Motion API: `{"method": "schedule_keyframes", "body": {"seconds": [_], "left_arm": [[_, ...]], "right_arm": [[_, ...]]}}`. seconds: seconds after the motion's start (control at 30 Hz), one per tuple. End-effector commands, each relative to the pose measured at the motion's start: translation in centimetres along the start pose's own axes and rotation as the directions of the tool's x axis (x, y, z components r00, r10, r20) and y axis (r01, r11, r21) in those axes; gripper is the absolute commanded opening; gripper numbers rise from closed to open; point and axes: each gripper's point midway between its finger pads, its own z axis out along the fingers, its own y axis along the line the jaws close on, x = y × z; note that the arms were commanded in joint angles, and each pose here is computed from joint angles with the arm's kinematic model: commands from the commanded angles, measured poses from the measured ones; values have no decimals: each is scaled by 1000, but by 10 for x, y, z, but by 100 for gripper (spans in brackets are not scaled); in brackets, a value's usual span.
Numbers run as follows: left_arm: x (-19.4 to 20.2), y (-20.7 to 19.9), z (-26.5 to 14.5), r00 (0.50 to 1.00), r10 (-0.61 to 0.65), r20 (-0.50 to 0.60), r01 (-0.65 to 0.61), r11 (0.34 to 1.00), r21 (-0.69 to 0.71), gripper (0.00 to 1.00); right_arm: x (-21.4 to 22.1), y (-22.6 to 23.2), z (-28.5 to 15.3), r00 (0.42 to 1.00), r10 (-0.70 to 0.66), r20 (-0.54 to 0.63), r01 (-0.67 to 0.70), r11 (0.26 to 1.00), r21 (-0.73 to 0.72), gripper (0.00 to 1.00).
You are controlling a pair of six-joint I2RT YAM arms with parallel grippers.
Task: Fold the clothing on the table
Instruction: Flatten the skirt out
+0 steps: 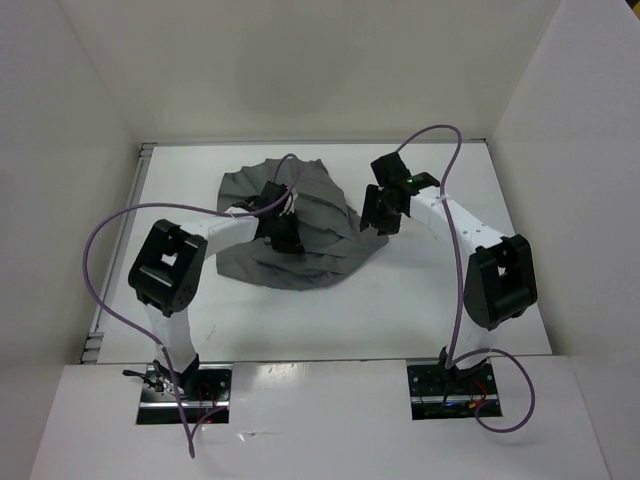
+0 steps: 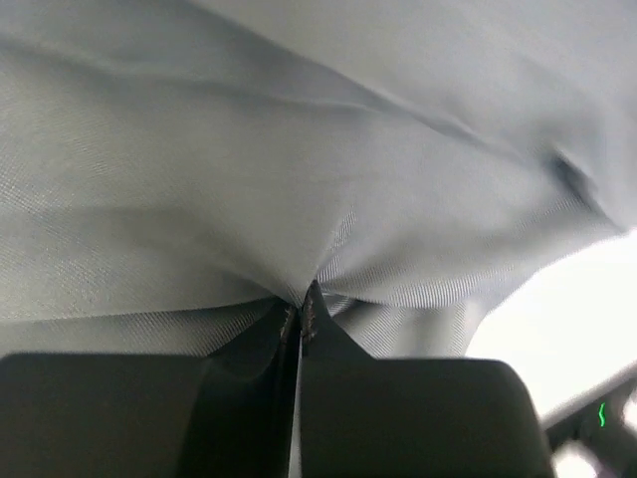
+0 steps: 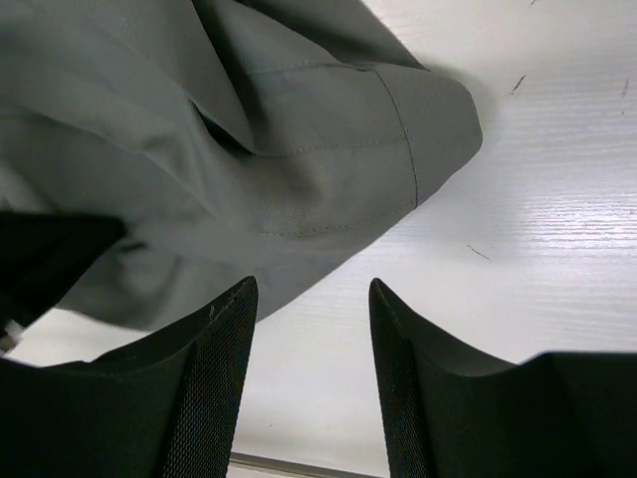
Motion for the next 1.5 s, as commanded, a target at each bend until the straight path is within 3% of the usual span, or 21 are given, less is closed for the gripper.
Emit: {"method": "schedule_keyframes", "body": {"seconds": [0.0, 0.13, 0.3, 0.5, 0.6, 0.7, 0.83, 0.97, 1.0, 1.07, 1.17, 1.27, 1.33, 1.47], "left_arm": [[-18, -60, -76, 975, 215, 50, -220, 954, 204, 0], [-31, -107, -165, 923, 323, 210, -379, 858, 346, 0], [-53, -150, -258, 847, 352, 398, -510, 750, 422, 0], [-65, -164, -342, 769, 293, 568, -572, 713, 405, 0], [-70, -164, -365, 736, 270, 620, -588, 708, 390, 0], [-87, -158, -343, 760, 266, 593, -558, 735, 386, 0], [-105, -139, -246, 868, 273, 415, -447, 794, 413, 0], [-137, -97, -137, 952, 176, 251, -252, 915, 316, 55], [-141, -92, -125, 961, 149, 232, -216, 930, 298, 60], [-160, -80, -117, 967, 81, 242, -147, 952, 270, 63], [-181, -87, -140, 945, 55, 322, -145, 954, 261, 84], [-171, -100, -184, 916, 89, 390, -205, 942, 266, 87], [-143, -111, -186, 922, 125, 365, -236, 931, 278, 87], [-46, -90, -162, 970, 164, 180, -209, 940, 268, 81]], "right_arm": [[-11, -8, -14, 998, 15, 53, -15, 1000, -9, 55], [-17, -11, -12, 998, 26, 60, -25, 999, -23, 55], [-30, -18, -18, 992, 56, 109, -54, 998, -16, 55], [-42, -29, -29, 979, 92, 184, -93, 996, 0, 55], [-48, -33, -38, 973, 111, 204, -111, 994, -12, 55], [-49, -33, -41, 973, 110, 203, -106, 994, -28, 55], [-44, -36, -41, 975, 100, 197, -98, 995, -22, 55], [-35, -39, -40, 979, 90, 181, -88, 996, -21, 55], [-36, -37, -44, 979, 91, 185, -85, 996, -37, 55], [-34, -39, -45, 980, 89, 180, -82, 996, -45, 55], [-30, -28, -53, 983, 74, 171, -55, 992, -112, 55], [-20, -17, -55, 988, 30, 148, -1, 982, -188, 55], [-19, -17, -53, 990, 3, 140, 24, 982, -189, 55], [-7, -23, -33, 998, -10, 61, 19, 987, -159, 55]]}}
